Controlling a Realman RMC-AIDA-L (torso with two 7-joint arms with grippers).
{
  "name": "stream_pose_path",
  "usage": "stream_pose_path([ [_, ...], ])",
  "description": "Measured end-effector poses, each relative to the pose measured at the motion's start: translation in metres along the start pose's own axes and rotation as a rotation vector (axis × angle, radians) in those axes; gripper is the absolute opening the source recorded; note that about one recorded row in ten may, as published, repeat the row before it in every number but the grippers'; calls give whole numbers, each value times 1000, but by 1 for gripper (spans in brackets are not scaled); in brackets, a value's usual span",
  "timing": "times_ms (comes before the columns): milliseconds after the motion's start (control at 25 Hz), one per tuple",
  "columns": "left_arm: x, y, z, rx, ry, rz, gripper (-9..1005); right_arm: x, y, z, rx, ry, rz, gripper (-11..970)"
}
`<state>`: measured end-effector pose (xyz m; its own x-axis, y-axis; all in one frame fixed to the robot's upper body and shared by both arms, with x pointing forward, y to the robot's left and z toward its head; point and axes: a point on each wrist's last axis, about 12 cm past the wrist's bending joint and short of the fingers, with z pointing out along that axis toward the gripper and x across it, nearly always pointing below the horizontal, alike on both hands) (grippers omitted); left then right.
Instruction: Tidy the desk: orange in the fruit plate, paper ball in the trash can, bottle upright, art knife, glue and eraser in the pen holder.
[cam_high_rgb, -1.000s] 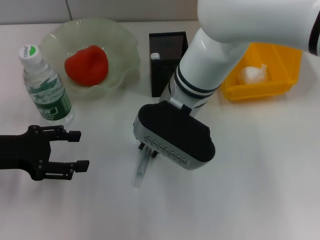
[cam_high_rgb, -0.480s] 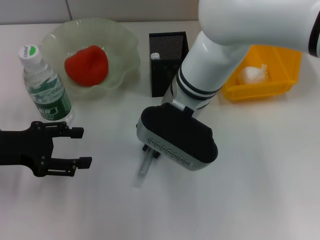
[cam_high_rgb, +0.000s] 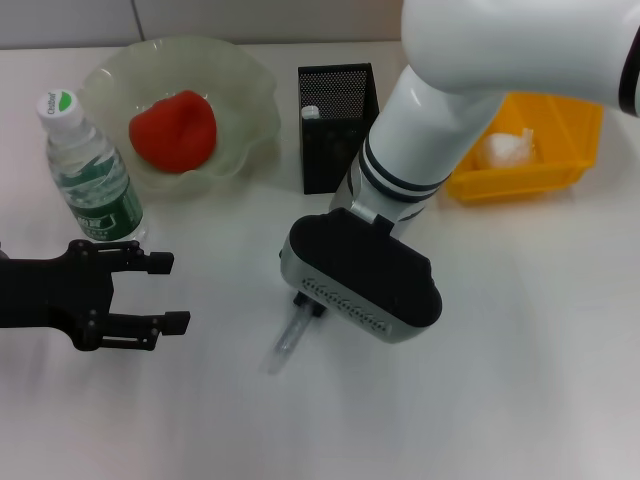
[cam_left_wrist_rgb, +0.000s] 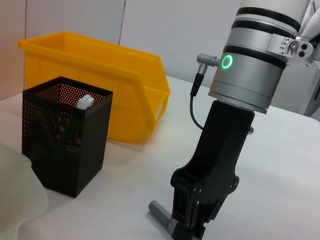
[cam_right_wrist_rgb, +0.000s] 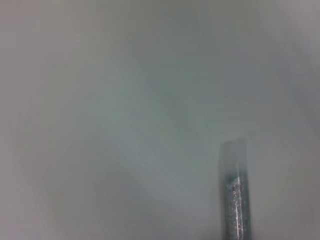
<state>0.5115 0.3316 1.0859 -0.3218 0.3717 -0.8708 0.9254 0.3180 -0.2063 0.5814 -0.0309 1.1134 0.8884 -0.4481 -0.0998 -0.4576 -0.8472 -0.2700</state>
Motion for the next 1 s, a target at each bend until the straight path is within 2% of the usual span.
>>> stream_pose_path([
  [360,0,0,-2,-5,0,-1,811,1,1,-2,21,-19,55,147],
  [600,1,0,-6,-16,-8,-6,811,13,2,-18,84,-48,179,141],
  [760,0,1,-9,-25,-23,-8,811,26,9,-39,160,-86,292,140],
  [800,0,1,-9,-25,-23,-8,811,26,9,-39,160,-86,292,139],
  [1000,-1,1,-9,-30,-35,-5,811,41,19,-56,232,-160,423,138],
])
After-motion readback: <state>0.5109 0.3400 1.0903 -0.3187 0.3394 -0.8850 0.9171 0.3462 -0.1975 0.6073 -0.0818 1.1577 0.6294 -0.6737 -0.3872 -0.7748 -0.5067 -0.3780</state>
